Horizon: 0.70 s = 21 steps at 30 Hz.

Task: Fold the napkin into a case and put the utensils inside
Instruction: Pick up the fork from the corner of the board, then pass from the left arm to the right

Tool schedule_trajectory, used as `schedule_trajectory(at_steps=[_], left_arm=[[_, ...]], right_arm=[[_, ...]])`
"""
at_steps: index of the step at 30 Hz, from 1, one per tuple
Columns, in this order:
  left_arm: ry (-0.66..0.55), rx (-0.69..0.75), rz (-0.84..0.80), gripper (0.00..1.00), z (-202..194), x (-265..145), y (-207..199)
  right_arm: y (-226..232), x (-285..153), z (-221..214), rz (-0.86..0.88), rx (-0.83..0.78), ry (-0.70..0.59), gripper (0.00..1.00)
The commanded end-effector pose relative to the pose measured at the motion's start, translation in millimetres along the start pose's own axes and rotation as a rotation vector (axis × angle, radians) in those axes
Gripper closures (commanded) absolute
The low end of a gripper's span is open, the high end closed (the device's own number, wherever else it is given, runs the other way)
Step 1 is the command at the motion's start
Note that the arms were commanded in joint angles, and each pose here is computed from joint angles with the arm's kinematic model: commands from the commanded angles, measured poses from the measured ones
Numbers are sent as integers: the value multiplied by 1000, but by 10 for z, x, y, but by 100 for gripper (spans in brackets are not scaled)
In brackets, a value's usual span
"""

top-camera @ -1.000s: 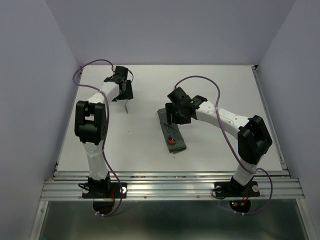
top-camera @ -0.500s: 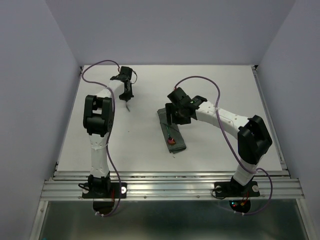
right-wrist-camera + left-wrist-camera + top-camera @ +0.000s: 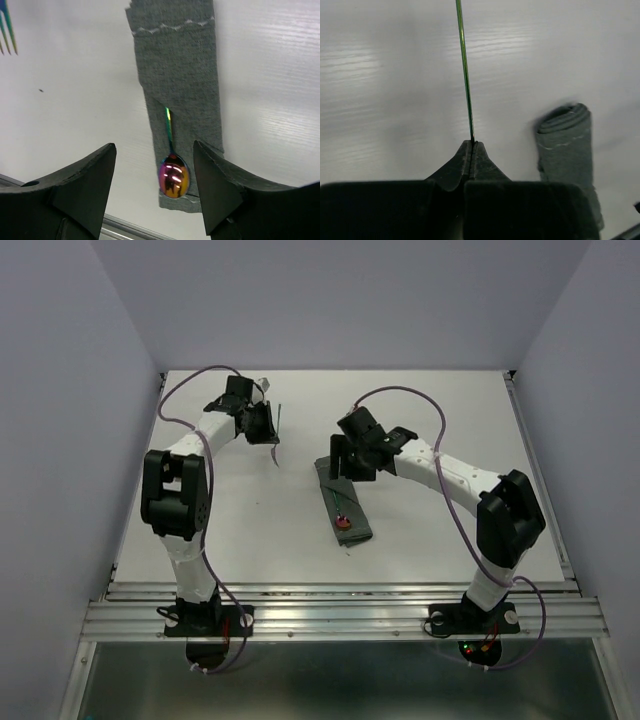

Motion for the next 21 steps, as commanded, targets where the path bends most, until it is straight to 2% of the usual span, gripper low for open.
schedule_trajectory(at_steps=[1,6,10,21], left_arm=[[-99,16,-352,100,132,-436,-450],[-94,-4,-480,100,-18,-539,-589],[-89,12,-505,100,-77,-583,-679],[-71,23,-522,100,-204,-615,-671]], right_arm=[[275,-134,417,175,132,-144,32],[468,-69,621,263,182,-189,35],[574,-103,755,311,205,-218,37],[647,1,991,261,309,-308,42]])
Point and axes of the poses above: each gripper's point midway between its finger pads, its own x axis out along the fingers, its own y axis along the line the jaws close on, z = x × y, the point moved 9 cm from there along -x, back along the fingers, and after that the axes turned 4 degrees about -x, right-handed, at the moved point
